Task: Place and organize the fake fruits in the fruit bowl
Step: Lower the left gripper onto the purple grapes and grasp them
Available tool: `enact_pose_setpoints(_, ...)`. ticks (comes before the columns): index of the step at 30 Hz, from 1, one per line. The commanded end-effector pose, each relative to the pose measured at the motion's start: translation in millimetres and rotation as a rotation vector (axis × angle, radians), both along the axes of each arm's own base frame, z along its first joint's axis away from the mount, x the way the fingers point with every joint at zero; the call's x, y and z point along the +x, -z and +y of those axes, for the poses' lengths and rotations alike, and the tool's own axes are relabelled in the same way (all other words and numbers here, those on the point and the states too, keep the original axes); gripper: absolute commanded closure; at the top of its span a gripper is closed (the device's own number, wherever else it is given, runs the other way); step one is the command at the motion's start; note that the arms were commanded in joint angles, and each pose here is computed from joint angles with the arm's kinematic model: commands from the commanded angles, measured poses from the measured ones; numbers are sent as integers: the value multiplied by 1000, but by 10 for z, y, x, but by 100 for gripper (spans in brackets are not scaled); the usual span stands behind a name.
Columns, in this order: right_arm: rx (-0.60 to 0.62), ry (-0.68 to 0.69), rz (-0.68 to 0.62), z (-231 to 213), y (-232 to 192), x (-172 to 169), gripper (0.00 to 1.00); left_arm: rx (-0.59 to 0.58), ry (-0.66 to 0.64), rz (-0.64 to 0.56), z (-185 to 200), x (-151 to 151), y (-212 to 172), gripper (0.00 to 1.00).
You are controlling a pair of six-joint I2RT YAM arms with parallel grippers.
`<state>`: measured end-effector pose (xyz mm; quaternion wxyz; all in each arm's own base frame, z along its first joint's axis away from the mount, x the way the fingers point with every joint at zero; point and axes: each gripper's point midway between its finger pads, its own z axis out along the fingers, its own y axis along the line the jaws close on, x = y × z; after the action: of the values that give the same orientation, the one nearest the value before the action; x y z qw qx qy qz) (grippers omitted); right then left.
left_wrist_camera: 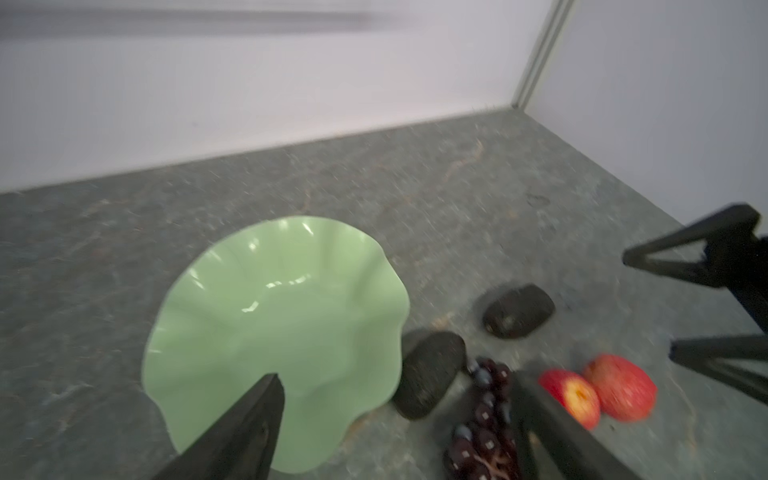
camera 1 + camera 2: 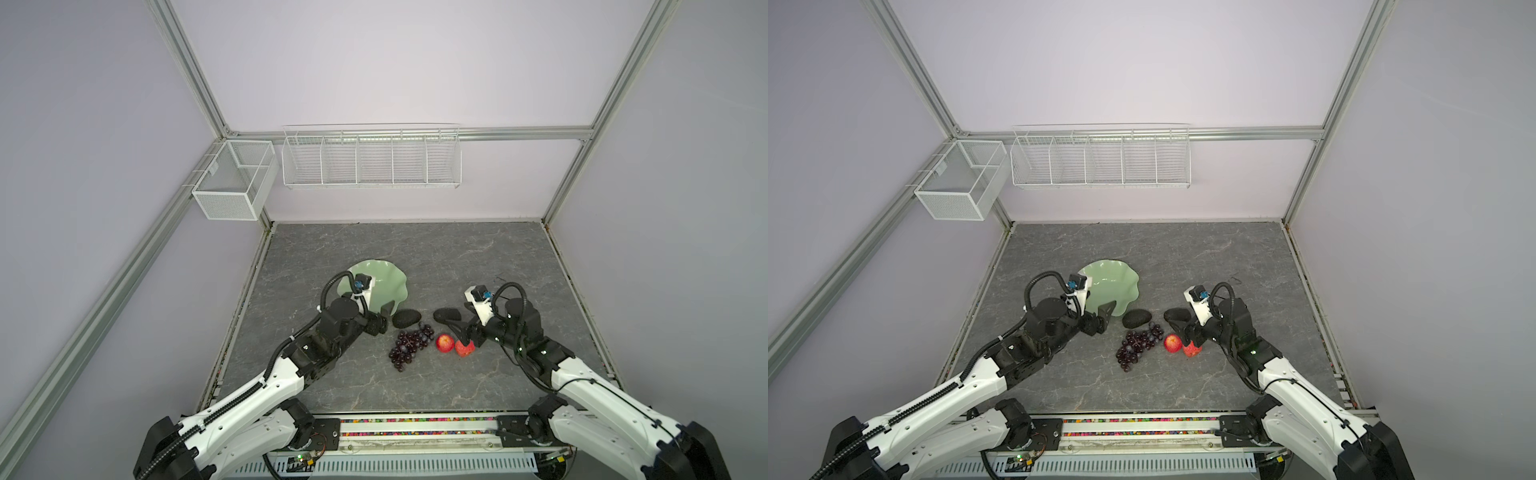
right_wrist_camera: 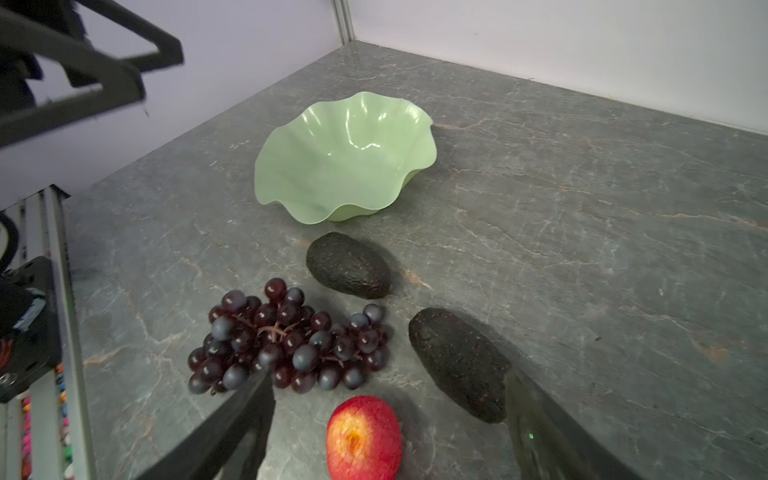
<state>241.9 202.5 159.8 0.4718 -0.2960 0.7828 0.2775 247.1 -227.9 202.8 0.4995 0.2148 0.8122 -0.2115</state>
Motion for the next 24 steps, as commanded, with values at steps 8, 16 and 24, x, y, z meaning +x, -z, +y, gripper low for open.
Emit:
enact_pose_setpoints(8, 89, -191, -86, 180, -239, -310, 12, 68, 305, 313, -337, -587, 769, 11)
enact_pose_setpoints(16, 95, -207, -86, 202, -258, -324, 12, 117, 299, 349, -506, -569, 1018, 9)
enact_pose_setpoints(24, 95, -206, -88, 197, -269, -333, 12, 190, 263, 364, -647, -415, 1307, 14)
